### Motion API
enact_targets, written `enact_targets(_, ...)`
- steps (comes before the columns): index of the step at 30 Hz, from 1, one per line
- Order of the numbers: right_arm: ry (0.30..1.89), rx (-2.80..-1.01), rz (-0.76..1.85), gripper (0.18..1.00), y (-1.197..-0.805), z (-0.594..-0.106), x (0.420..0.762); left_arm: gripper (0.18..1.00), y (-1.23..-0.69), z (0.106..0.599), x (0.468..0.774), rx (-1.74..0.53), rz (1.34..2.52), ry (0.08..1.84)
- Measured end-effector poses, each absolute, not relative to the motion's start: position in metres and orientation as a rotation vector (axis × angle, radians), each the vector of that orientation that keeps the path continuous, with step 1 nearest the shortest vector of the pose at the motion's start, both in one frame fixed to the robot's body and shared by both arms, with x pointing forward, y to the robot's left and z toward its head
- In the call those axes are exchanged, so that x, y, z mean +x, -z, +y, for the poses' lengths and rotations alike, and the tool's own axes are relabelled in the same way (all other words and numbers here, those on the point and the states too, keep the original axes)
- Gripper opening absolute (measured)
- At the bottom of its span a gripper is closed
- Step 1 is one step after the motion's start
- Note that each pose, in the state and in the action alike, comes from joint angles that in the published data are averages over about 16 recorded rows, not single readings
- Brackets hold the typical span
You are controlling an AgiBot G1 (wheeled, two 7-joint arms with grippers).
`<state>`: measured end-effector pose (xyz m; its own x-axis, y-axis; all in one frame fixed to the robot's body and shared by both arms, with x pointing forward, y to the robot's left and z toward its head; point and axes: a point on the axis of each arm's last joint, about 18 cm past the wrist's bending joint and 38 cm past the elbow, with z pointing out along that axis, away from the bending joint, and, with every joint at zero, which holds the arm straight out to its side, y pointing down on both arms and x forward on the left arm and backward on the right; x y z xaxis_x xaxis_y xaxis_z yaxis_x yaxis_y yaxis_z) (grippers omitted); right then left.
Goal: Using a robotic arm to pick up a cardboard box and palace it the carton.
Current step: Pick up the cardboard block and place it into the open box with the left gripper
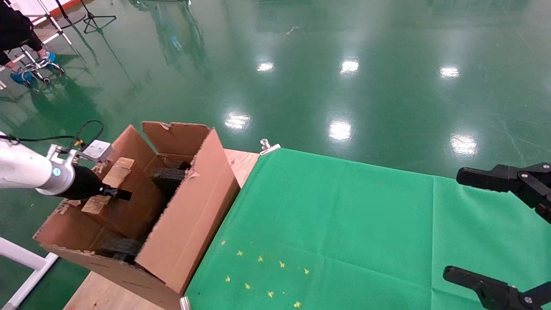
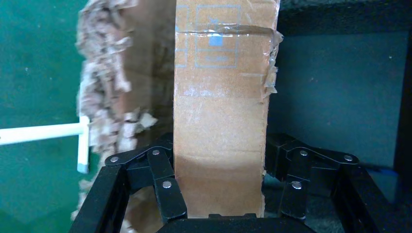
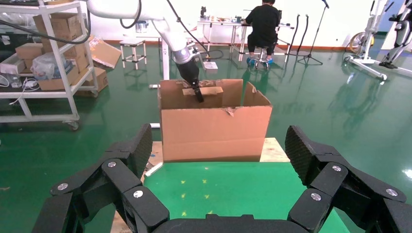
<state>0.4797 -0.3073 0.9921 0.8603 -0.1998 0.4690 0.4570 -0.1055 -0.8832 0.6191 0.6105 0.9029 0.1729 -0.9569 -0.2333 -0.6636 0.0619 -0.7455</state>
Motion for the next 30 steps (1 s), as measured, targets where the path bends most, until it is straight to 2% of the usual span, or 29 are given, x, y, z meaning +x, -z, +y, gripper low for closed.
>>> enact_targets(30,0.560,-1.585,-0.207,1.001,-0.992,-0.307,0.480,0.242,-0.842,0.587,0.641,-1.722,1.565,0.442)
